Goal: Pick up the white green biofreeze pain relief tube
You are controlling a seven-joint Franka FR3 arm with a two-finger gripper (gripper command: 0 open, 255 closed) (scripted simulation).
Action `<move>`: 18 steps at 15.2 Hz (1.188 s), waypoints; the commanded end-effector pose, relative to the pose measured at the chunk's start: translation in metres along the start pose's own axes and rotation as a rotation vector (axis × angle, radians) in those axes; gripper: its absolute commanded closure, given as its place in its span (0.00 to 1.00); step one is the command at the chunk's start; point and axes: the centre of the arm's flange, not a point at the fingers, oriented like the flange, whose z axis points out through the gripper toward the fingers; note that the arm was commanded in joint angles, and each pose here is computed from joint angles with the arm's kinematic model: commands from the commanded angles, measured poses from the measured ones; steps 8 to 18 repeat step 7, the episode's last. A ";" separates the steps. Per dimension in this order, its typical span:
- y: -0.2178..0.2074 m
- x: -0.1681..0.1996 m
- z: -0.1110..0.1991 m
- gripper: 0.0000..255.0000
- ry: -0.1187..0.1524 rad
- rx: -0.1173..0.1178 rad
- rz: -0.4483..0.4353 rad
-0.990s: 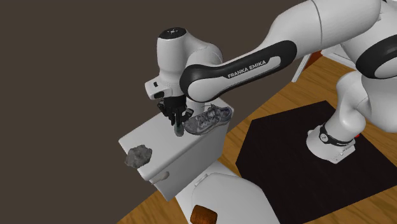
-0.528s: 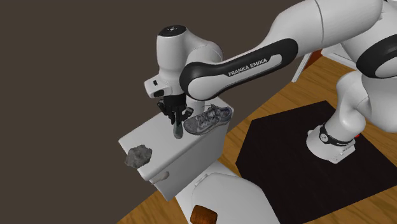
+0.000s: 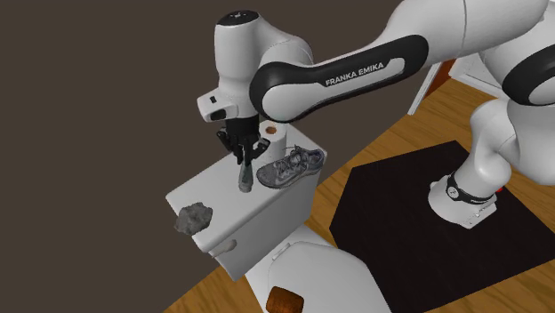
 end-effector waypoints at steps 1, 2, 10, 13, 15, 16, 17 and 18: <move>-0.001 0.002 -0.011 1.00 0.000 0.000 0.000; 0.000 0.002 -0.016 1.00 0.000 0.000 0.000; 0.000 0.004 -0.033 1.00 0.000 0.000 0.000; 0.000 0.004 -0.033 1.00 0.000 0.000 0.000; 0.000 0.004 -0.033 1.00 0.000 0.000 0.000; 0.000 0.004 -0.033 1.00 0.000 0.000 0.000; 0.000 0.004 -0.033 1.00 0.000 0.000 0.000; 0.000 0.004 -0.033 1.00 0.000 0.000 0.000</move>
